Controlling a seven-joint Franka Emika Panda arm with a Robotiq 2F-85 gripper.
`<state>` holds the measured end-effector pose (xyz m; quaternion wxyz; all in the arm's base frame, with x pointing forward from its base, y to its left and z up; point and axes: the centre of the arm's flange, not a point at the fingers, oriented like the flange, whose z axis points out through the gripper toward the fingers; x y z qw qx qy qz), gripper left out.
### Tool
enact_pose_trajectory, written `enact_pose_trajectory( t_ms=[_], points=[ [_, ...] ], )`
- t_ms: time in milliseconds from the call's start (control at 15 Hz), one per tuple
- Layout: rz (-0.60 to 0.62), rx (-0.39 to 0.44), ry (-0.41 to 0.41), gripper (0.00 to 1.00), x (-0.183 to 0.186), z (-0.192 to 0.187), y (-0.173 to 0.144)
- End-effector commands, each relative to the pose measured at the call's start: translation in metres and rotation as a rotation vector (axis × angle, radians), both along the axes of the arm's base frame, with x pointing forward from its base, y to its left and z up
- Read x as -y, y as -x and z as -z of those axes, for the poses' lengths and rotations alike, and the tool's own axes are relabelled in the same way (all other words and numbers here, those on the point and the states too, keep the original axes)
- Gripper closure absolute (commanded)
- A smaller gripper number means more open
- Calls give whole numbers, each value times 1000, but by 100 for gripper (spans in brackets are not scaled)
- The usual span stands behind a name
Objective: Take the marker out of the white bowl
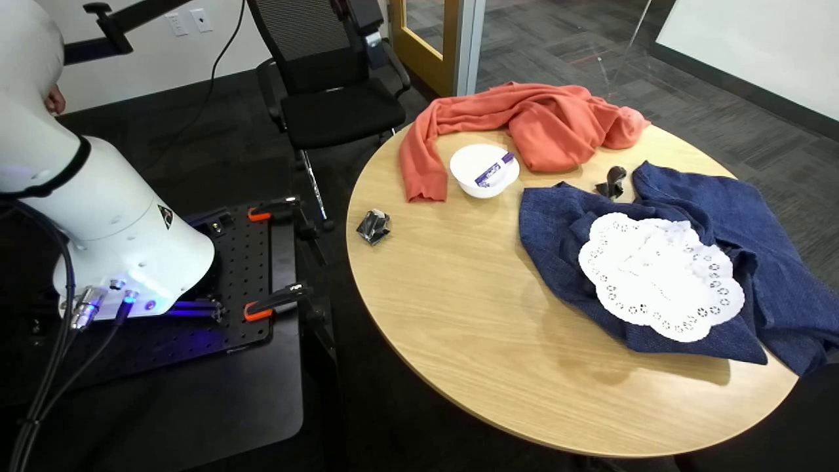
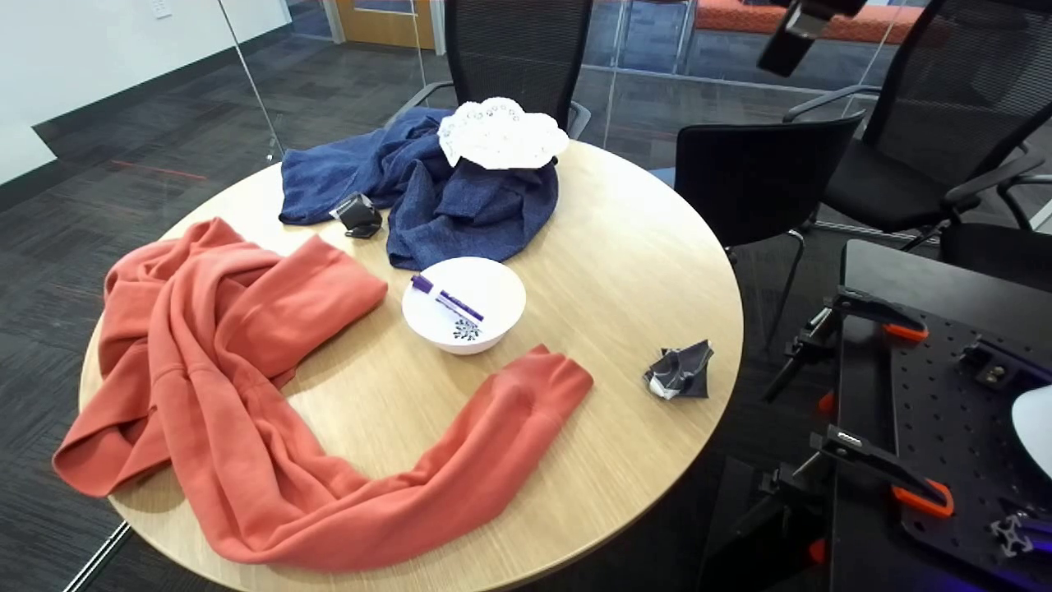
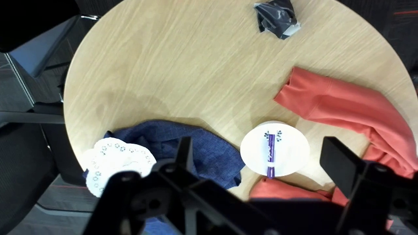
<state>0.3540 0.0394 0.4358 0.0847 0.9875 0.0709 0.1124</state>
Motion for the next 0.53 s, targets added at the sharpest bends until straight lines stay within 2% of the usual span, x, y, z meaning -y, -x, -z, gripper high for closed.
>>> enact_pose_trajectory(
  t_ms=[0, 467],
  points=[
    [-47, -16, 5, 0, -26, 29, -42],
    [-123, 0, -22, 0, -62, 66, -113]
  ],
)
